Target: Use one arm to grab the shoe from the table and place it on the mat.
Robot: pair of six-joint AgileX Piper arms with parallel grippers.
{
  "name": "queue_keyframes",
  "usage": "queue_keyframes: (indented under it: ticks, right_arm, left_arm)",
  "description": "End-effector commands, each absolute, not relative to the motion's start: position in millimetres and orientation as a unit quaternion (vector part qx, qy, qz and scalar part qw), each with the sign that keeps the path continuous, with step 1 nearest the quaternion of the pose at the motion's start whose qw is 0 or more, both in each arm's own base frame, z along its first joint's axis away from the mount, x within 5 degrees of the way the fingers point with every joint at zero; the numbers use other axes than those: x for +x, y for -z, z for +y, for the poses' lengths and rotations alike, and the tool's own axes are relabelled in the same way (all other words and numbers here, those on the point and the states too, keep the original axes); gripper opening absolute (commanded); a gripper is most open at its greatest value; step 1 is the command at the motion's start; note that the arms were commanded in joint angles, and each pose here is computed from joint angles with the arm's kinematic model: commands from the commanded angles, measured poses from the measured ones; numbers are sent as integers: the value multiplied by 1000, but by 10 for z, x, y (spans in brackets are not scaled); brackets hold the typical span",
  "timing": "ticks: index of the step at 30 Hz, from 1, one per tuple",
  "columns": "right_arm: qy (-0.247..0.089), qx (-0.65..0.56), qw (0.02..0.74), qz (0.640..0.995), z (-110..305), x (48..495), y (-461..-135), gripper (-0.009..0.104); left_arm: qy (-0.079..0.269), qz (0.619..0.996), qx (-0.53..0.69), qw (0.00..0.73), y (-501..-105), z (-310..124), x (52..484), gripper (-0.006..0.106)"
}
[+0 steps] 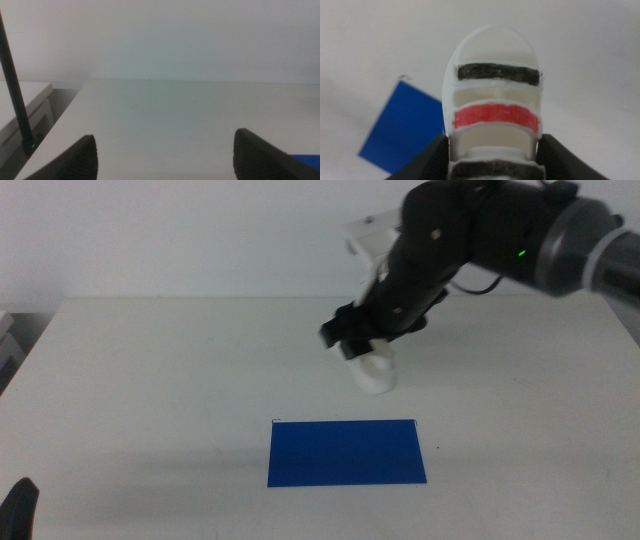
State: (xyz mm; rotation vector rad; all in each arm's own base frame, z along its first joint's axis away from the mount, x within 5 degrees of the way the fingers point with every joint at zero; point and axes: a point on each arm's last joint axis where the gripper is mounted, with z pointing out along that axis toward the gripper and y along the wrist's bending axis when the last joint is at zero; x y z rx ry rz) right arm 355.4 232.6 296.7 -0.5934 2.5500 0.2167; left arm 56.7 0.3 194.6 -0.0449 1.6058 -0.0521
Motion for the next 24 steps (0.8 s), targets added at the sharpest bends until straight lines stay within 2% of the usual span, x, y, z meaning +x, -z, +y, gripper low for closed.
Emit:
queue_keyframes:
  ticks: [1,11,14,18,20,24]
  right_arm:
    - [-89,-220,309,921,2430,3434,-3272,-4]
    - [-91,-234,293,923,2643,3360,-3128,-4]
    - [-79,-280,300,908,2649,3364,-3132,-4]
    - [-32,-417,308,854,2649,3362,-3131,-4]
    - [-3,-499,309,810,2650,3360,-3131,-4]
    - [13,-595,299,746,2671,3328,-3120,-4]
  left_arm:
    - [32,691,-16,722,-1993,-10,559,92]
    - [32,691,-16,722,-1993,-10,559,92]
    - [32,691,-16,722,-1993,-10,559,92]
    - [32,691,-16,722,-1993,-10,559,92]
    - [32,691,-16,722,-1993,-10,559,92]
    - [32,691,-16,722,-1993,-10,559,92]
